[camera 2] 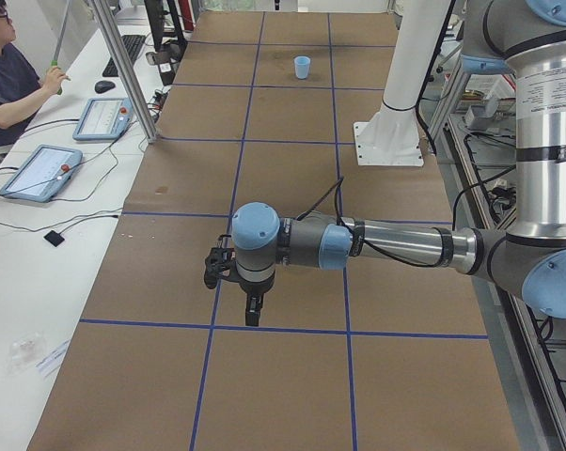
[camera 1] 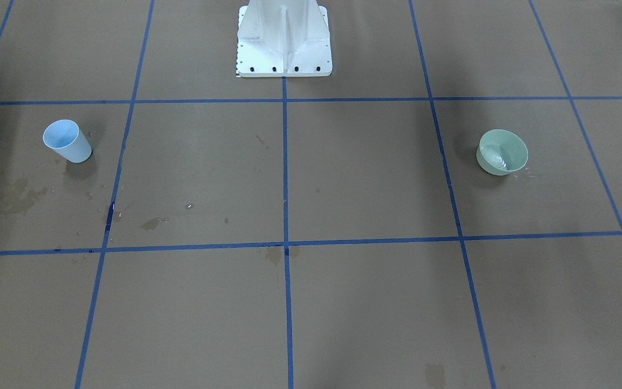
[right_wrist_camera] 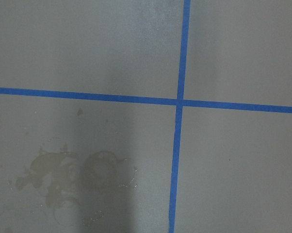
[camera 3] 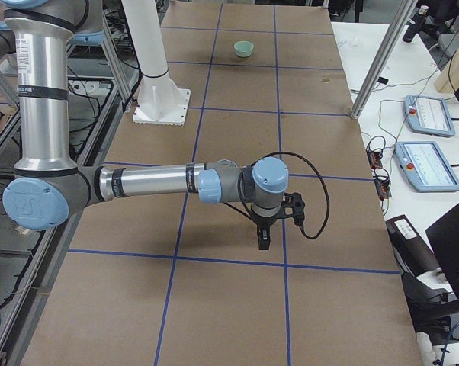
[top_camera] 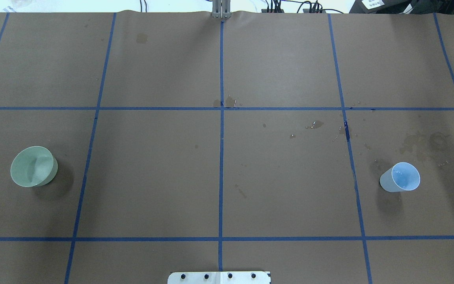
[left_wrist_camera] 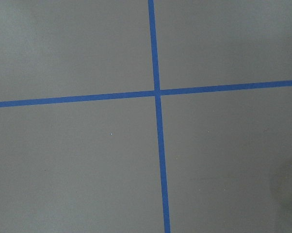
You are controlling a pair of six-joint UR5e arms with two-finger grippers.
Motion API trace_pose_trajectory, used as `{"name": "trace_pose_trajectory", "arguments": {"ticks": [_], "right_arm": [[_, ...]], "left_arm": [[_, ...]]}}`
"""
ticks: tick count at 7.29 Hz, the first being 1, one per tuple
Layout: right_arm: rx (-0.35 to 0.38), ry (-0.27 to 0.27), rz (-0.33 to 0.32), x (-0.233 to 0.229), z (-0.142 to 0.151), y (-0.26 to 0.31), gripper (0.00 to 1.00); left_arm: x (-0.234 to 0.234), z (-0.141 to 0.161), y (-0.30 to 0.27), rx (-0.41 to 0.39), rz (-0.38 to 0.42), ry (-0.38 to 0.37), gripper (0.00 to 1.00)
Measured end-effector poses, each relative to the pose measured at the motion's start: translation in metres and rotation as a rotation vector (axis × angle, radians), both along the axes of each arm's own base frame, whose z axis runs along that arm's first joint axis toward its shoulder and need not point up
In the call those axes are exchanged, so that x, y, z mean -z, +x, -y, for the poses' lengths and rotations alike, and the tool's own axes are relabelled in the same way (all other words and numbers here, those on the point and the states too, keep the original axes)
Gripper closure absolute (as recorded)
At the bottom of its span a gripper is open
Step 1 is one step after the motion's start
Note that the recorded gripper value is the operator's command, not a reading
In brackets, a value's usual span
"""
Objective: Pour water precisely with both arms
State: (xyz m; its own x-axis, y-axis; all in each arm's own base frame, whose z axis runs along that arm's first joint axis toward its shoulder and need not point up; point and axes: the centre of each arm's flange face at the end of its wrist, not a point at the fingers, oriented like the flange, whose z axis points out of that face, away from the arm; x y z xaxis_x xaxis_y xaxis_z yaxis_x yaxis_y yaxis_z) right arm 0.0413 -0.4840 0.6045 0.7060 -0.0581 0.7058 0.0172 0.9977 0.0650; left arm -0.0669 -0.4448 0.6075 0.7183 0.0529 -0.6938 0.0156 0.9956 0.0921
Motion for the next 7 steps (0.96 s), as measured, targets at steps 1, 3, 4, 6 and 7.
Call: {"name": "trace_pose_trajectory", "arguments": {"ticks": [1,3,4,6,7], "right_arm": [[0.0,0.001,0.001,0.001,0.0,0.0,0.0],[0.001,0.003,0.003,0.001,0.0,0.0,0.0],[0.001,0.004,0.003,0.002,0.001,0.0,0.0],[0.0,0.019,0.005,0.01,0.002,0.0,0.0],[0.0,0.026,0.006,0.014,0.001,0.0,0.0]], "left_arm": [[0.001,0.0,0.0,0.0,0.0,0.002,0.0],[0.005,0.0,-0.001,0.0,0.003,0.013,0.0],[0.012,0.002,0.0,0.007,0.001,0.021,0.0],[0.039,0.002,0.009,0.111,-0.026,-0.016,0.0],[0.045,-0.002,0.034,0.159,-0.053,-0.03,0.0]]}}
